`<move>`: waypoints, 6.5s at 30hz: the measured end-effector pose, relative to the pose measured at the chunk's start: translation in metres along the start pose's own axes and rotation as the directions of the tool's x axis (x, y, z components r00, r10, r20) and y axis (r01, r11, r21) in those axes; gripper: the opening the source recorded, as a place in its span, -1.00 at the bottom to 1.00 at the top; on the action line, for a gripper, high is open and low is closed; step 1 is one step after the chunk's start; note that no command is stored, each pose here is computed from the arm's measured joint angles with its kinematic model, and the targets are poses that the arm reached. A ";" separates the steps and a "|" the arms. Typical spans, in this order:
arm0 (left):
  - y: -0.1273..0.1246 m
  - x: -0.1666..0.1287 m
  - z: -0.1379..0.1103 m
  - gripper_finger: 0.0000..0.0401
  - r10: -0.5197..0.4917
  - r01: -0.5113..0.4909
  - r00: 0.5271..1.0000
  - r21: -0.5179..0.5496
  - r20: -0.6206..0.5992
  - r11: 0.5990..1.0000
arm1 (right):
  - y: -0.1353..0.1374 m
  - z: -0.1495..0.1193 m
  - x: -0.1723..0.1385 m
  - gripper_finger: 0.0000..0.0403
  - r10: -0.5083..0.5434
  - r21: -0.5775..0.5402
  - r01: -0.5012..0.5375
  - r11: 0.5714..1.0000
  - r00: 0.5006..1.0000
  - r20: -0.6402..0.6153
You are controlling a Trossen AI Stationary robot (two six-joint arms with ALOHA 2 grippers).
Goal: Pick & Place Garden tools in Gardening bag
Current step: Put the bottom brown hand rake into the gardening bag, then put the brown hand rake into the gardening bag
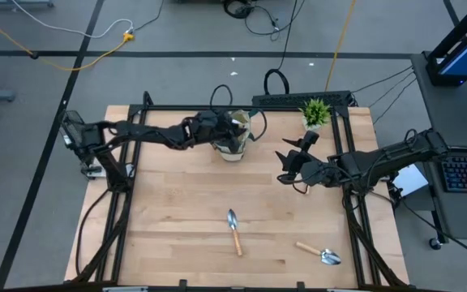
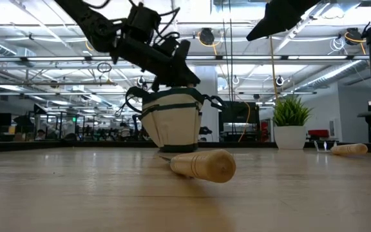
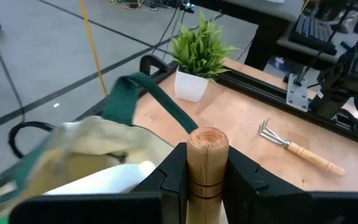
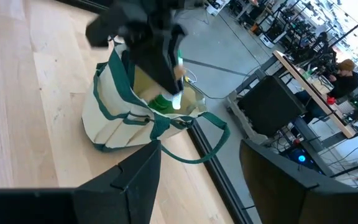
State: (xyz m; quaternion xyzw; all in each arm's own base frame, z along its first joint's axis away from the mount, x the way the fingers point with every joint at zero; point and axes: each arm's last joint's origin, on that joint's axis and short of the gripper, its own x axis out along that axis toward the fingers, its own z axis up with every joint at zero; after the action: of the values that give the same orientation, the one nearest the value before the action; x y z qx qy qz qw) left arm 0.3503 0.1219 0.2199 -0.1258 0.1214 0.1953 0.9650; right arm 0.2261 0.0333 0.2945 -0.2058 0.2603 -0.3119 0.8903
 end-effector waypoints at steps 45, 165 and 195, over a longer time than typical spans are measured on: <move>-0.036 -0.117 0.069 0.28 -0.107 0.106 0.994 0.030 0.030 0.994 | -0.016 -0.036 -0.003 0.05 0.173 0.402 0.003 0.916 0.900 -0.400; -0.032 -0.124 0.046 0.28 -0.085 0.086 0.996 -0.037 0.027 0.996 | 0.063 -0.144 0.033 -0.71 0.509 -0.364 -0.782 0.505 0.611 -0.607; -0.033 -0.124 0.045 0.28 -0.154 0.154 0.988 0.048 0.006 0.987 | 0.014 0.052 0.030 -0.71 0.656 0.130 -0.668 0.733 0.744 0.124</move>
State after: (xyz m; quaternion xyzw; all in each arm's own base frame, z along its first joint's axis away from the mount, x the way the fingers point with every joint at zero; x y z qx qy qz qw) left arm 0.2612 0.0622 0.3043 -0.1112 0.1114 0.1178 0.9805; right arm 0.2831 0.0341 0.3179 -0.0356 0.2582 0.0123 0.9654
